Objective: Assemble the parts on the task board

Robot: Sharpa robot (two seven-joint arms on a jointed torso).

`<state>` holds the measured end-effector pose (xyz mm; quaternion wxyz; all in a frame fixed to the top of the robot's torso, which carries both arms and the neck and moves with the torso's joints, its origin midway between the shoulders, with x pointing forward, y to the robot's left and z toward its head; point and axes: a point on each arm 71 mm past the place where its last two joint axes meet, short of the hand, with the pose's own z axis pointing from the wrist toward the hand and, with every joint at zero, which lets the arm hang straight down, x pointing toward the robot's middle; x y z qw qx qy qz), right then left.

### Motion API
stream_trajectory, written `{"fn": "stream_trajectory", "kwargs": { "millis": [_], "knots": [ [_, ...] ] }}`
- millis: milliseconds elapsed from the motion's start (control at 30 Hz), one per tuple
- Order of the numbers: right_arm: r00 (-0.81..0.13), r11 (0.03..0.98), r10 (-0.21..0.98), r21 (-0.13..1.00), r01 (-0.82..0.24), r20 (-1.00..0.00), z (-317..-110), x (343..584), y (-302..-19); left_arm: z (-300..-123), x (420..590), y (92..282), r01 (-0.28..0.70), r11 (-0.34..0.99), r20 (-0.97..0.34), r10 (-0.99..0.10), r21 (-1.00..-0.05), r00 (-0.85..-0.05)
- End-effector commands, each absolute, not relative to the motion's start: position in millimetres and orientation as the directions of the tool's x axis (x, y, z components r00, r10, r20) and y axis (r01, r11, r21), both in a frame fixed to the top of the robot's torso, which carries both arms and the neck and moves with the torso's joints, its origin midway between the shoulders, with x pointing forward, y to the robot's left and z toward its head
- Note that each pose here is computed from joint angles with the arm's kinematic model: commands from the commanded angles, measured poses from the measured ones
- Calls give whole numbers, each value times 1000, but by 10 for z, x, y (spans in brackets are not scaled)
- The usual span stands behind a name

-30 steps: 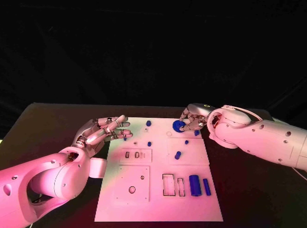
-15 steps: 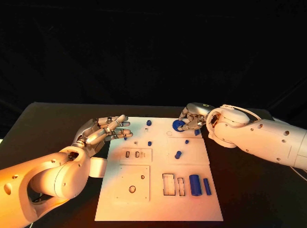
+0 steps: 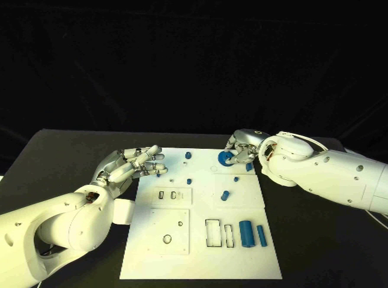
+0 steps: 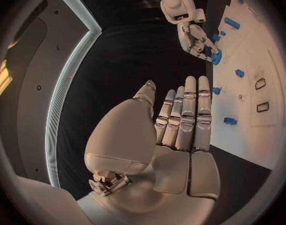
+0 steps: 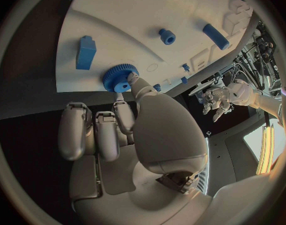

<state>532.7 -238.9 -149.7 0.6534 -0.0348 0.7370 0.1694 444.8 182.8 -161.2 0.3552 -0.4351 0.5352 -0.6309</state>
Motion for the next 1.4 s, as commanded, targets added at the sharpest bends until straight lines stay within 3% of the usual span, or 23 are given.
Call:
{"fn": "stream_trajectory", "kwargs": {
  "millis": [33,500,700,1100,1400],
  "knots": [
    [-125,950,103,135,-282,-987,-1567,5300,-2379,-1600,4442,1804,-17,-186,178,-904,-982,-390],
    [-16,927,159,155,-341,-987,-1448,5120,-2067,-1605,4444,1801,-23,-185,179,-902,-982,-393],
    [7,901,185,167,-401,-983,-1389,5033,-1775,-1608,4444,1799,-25,-185,180,-901,-982,-394],
    [-7,868,202,182,-463,-979,-1444,5053,-1253,-1610,4443,1787,-29,-186,181,-899,-982,-398],
    [-44,871,186,185,-456,-982,-1583,5099,-1129,-1611,4444,1780,-30,-186,182,-898,-982,-400]
  ]
}}
